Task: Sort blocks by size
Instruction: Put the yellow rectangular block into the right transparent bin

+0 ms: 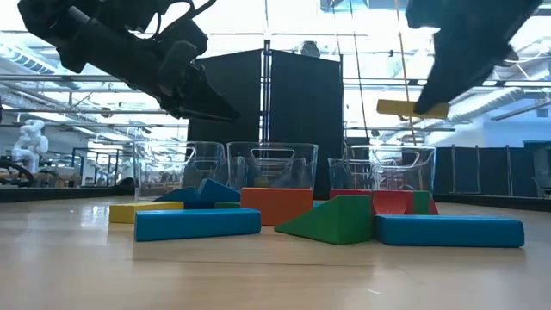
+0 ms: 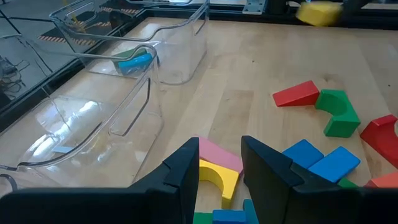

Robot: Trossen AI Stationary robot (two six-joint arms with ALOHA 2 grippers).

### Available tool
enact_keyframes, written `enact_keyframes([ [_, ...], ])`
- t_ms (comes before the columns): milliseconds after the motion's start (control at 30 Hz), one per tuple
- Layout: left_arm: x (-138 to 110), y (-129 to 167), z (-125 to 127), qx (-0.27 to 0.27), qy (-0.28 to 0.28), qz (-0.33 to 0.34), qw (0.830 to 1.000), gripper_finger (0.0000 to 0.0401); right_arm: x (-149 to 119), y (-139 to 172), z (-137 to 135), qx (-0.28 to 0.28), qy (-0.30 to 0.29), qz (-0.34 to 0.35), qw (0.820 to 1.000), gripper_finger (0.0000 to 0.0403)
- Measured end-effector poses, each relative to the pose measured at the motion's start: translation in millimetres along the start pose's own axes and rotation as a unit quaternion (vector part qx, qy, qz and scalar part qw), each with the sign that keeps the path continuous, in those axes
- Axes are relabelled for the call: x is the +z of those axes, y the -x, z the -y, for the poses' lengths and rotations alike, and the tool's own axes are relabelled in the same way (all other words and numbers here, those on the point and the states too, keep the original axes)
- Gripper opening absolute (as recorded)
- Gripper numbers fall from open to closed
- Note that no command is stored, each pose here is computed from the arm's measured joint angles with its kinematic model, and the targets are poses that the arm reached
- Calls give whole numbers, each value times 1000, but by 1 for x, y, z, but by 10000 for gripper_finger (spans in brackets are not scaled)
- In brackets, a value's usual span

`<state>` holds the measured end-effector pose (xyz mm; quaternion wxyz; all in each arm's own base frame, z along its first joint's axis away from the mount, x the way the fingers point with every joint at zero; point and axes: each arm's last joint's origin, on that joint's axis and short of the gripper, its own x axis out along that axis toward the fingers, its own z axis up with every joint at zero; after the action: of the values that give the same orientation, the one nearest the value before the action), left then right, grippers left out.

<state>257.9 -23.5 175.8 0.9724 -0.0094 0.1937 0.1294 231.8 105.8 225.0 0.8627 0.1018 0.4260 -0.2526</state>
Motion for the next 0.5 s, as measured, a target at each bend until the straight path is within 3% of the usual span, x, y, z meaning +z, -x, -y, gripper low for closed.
enact_keyframes([
  [500,-2,0,0,0,-3,-7,1000,123,46,-14,63,-75,31,-3,997,102],
])
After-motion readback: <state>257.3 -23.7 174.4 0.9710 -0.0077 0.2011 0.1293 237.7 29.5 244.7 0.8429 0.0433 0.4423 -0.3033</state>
